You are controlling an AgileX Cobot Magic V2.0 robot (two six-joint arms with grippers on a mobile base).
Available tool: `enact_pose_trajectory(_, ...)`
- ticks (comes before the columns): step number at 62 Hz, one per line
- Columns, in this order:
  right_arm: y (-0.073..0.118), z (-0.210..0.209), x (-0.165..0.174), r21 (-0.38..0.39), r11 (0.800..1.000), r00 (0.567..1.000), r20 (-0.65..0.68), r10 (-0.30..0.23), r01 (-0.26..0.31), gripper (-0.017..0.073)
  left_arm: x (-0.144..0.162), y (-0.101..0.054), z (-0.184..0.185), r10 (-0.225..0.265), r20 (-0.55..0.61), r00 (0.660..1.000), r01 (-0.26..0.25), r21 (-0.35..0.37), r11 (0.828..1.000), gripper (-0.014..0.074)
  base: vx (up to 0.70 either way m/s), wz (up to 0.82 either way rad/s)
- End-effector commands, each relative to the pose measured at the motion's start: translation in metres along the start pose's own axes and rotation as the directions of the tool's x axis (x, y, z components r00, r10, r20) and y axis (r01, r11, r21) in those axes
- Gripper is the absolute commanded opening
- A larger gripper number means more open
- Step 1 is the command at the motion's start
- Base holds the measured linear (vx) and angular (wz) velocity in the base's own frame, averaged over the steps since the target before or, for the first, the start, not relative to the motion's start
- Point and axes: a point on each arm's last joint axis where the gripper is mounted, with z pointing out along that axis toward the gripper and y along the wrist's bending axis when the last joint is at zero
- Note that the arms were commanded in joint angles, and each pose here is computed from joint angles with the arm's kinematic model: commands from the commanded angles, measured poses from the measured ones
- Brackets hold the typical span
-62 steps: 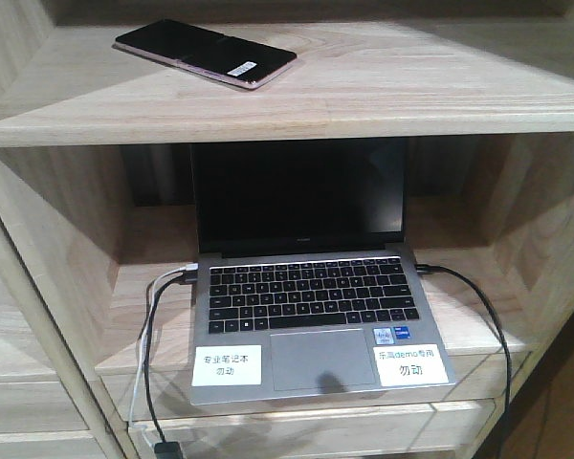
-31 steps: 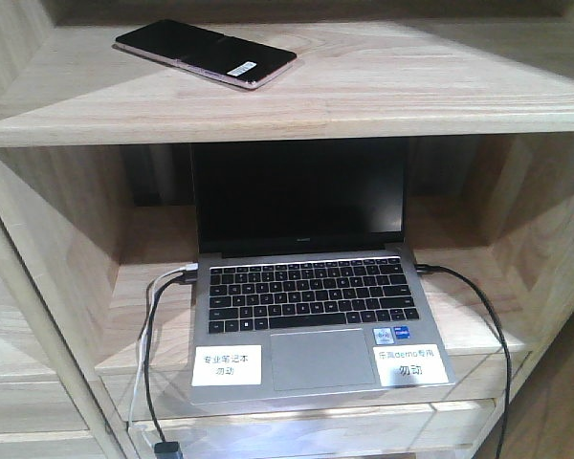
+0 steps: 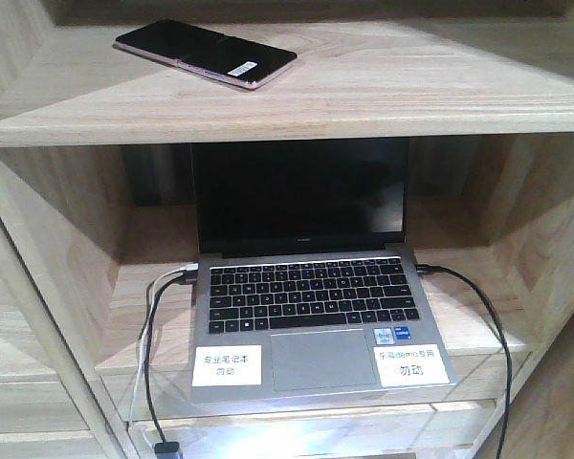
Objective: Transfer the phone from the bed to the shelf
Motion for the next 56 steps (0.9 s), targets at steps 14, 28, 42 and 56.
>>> enact_pose_trajectory(14,-0.0003,-0.0006,-0.0062,0.006,1.000,0.995,0.097,-0.008,0.007,-0.0004,-0.0154,0.0011,-0.0032,-0.008,0.107,0.994,0.009,-0.005,1.000,0.0001,0.00,0.00)
enact_pose_trajectory(28,-0.0003,-0.0006,-0.0062,0.006,1.000,0.995,0.097,-0.008,0.008,-0.0004,-0.0154,0.0011,-0.0032,-0.008,0.107,0.994,0.009,-0.005,1.000,0.0001,0.00,0.00)
enact_pose_trajectory(42,-0.0003,-0.0006,-0.0062,0.006,1.000,0.995,0.097,-0.008,0.008,-0.0004,-0.0154,0.0011,-0.0032,-0.008,0.107,0.994,0.009,-0.005,1.000,0.0001,0.00,0.00)
enact_pose_trajectory(56,-0.0003,-0.0006,-0.0062,0.006,1.000,0.995,0.097,-0.008,0.008,-0.0004,-0.0154,0.0011,-0.0032,-0.008,0.107,0.994,0.009,-0.005,1.000,0.0001,0.00,0.00)
